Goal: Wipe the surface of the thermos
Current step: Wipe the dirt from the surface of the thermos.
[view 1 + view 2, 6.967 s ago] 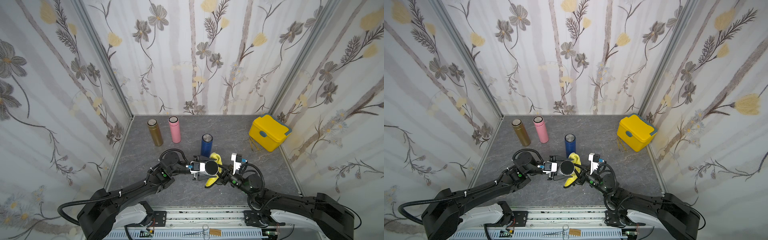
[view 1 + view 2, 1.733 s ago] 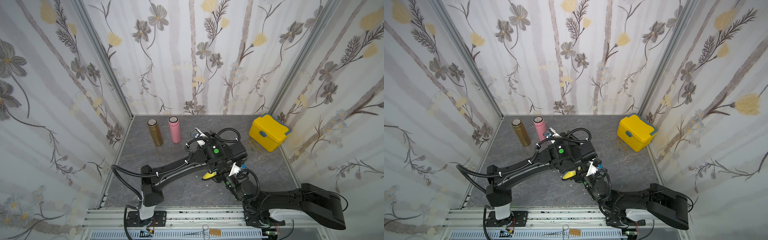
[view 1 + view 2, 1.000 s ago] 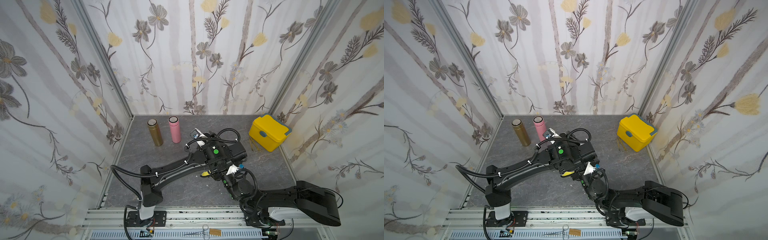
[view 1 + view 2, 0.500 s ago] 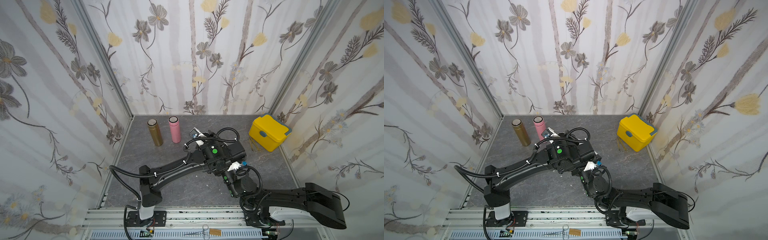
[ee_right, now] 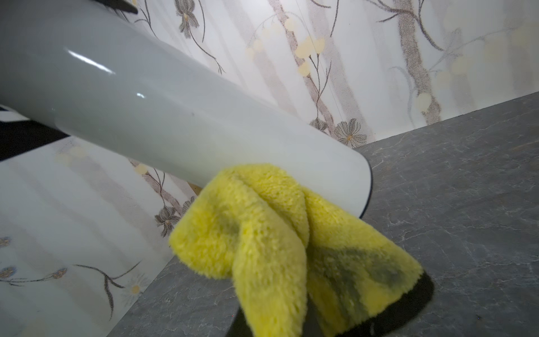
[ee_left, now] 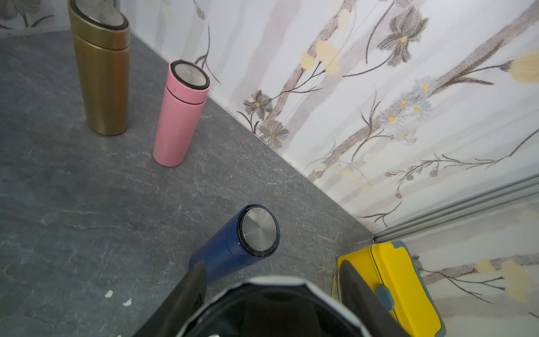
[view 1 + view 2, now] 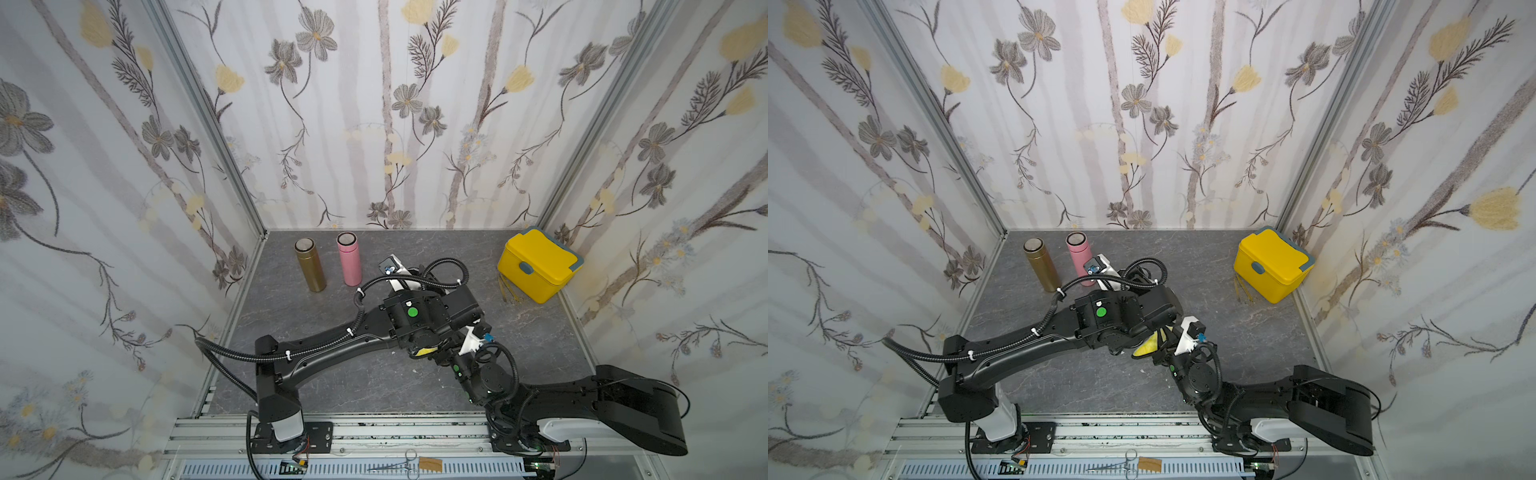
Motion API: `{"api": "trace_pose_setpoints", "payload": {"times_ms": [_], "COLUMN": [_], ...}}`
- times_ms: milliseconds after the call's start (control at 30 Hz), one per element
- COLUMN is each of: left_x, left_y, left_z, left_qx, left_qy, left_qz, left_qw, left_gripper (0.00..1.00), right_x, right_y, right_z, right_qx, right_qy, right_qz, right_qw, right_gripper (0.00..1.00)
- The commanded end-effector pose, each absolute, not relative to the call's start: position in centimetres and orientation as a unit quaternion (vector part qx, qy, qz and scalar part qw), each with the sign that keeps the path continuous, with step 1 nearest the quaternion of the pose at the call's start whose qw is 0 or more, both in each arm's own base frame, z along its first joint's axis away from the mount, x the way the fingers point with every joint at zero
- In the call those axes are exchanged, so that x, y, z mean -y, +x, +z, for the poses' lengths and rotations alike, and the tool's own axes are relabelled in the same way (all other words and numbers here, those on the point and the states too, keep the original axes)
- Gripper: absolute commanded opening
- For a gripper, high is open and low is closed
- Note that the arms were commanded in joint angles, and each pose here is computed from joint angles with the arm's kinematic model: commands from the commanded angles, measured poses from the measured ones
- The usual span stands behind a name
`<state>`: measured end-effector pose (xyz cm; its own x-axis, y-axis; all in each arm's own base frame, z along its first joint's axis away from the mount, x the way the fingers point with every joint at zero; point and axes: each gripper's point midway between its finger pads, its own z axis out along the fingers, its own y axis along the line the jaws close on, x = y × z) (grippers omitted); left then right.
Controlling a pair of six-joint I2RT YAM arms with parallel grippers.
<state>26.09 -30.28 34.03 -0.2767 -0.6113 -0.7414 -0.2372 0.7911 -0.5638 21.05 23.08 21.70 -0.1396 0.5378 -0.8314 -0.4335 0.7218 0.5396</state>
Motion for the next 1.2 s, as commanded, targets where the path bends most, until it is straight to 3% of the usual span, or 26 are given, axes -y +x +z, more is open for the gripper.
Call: {"api": "trace_pose_setpoints", "payload": {"times_ms": [0,167,267,400,767,1033,1167], "left_x": [32.1,28.5,26.9,29.5,32.1,30.0,29.9], "left_y": [27.2,25.8,25.3,23.0,17.3,17.8,15.4], "left_z": [38.0,39.9,40.0,40.5,37.7,34.4,34.1], "left_qx": [-0.755,-0.666,-0.663,-0.631,-0.543,-0.519,-0.466], "left_qy": [-0.194,-0.118,-0.087,0.06,0.274,0.282,0.325], "left_qz": [-0.261,-0.398,-0.377,-0.399,-0.433,-0.398,-0.434], "left_qw": [0.57,0.62,0.64,0.662,0.665,0.702,0.699], "left_gripper": [0.0,0.0,0.0,0.0,0.0,0.0,0.0], "right_x": [-23.8,-24.1,-23.5,-24.0,-24.8,-22.2,-22.7], "right_y": [19.6,17.1,16.2,15.4,17.7,19.1,19.4], "right_z": [23.0,27.0,29.2,30.8,27.7,24.5,24.1], "right_qx": [-0.655,-0.637,-0.626,-0.617,-0.677,-0.696,-0.7], "right_qy": [0.013,-0.038,-0.048,-0.069,-0.06,-0.026,-0.031], "right_qz": [0.42,0.483,0.503,0.519,0.463,0.457,0.458], "right_qw": [0.628,0.599,0.594,0.588,0.568,0.553,0.547], "right_gripper": [0.0,0.0,0.0,0.0,0.0,0.0,0.0]}}
